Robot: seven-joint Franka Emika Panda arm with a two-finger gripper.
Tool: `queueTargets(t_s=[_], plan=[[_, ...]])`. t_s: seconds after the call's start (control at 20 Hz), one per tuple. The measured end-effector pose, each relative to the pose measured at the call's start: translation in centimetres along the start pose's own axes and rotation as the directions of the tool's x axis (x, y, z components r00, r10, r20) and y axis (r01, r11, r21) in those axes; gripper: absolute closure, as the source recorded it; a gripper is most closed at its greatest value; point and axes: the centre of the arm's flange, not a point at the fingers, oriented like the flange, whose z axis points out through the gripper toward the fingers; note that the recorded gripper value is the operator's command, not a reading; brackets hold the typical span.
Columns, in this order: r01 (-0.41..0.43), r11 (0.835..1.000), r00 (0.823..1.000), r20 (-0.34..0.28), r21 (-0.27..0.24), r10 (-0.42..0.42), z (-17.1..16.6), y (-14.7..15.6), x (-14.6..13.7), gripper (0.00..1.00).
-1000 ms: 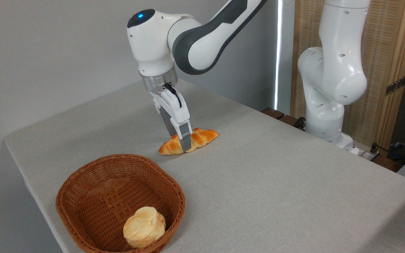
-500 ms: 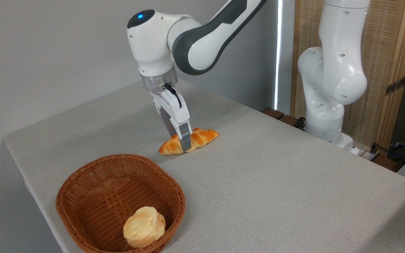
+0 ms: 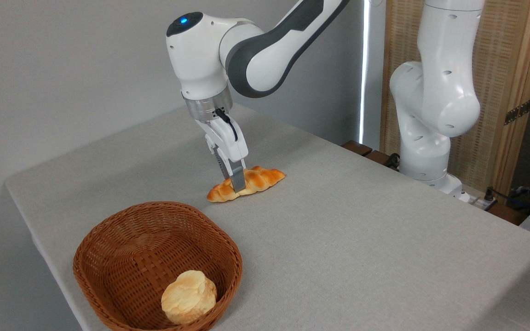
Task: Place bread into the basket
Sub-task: 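Close the gripper on the croissant roll, then lift the croissant roll and carry it over the wicker basket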
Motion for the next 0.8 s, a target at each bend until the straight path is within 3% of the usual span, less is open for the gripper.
queueTargets(t_s=[0.5, 0.8], plan=[[0.050, 0.997, 0.992, -0.119, 0.052, -0.044, -6.2, -2.2, -1.3, 0.70], [0.144, 0.987, 0.969, -0.213, 0.077, -0.125, -10.9, -6.7, -3.5, 0.67]])
